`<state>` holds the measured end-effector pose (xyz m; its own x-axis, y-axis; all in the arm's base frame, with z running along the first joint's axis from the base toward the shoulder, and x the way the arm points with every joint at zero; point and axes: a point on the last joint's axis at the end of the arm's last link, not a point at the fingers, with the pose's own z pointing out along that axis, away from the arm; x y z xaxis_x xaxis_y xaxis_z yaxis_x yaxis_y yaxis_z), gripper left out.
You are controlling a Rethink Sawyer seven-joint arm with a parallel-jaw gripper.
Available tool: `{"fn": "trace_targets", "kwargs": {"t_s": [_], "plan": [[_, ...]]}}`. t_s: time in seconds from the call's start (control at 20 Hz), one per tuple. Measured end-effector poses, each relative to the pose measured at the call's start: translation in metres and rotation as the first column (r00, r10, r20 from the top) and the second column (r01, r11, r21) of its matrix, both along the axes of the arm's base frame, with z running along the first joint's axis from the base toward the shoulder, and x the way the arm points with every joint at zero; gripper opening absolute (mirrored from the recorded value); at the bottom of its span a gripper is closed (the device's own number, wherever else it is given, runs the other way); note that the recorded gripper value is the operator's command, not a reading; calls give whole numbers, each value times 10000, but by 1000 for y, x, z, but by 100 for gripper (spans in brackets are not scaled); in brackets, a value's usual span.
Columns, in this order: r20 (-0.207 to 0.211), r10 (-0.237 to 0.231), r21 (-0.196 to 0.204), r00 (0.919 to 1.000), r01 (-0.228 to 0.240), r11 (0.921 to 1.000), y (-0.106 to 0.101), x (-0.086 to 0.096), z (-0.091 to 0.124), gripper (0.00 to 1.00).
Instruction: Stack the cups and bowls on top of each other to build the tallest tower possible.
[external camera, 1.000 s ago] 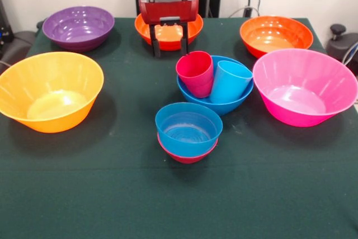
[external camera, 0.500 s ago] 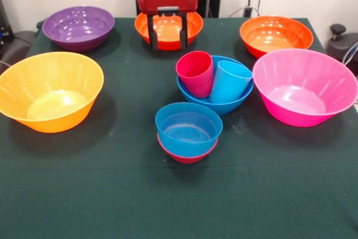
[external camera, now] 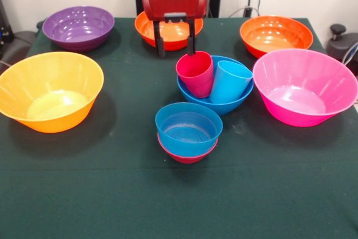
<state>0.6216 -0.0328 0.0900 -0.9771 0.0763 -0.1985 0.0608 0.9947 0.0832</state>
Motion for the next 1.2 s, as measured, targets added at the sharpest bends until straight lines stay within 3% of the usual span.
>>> {"fn": "trace_targets", "kwargs": {"t_s": [0.6,1.2], "plan": [[-208,-201,414,9996,210,9989,2,19,-46,100],[-474,-357,627,9982,387,9973,-1,16,-68,100]]}}
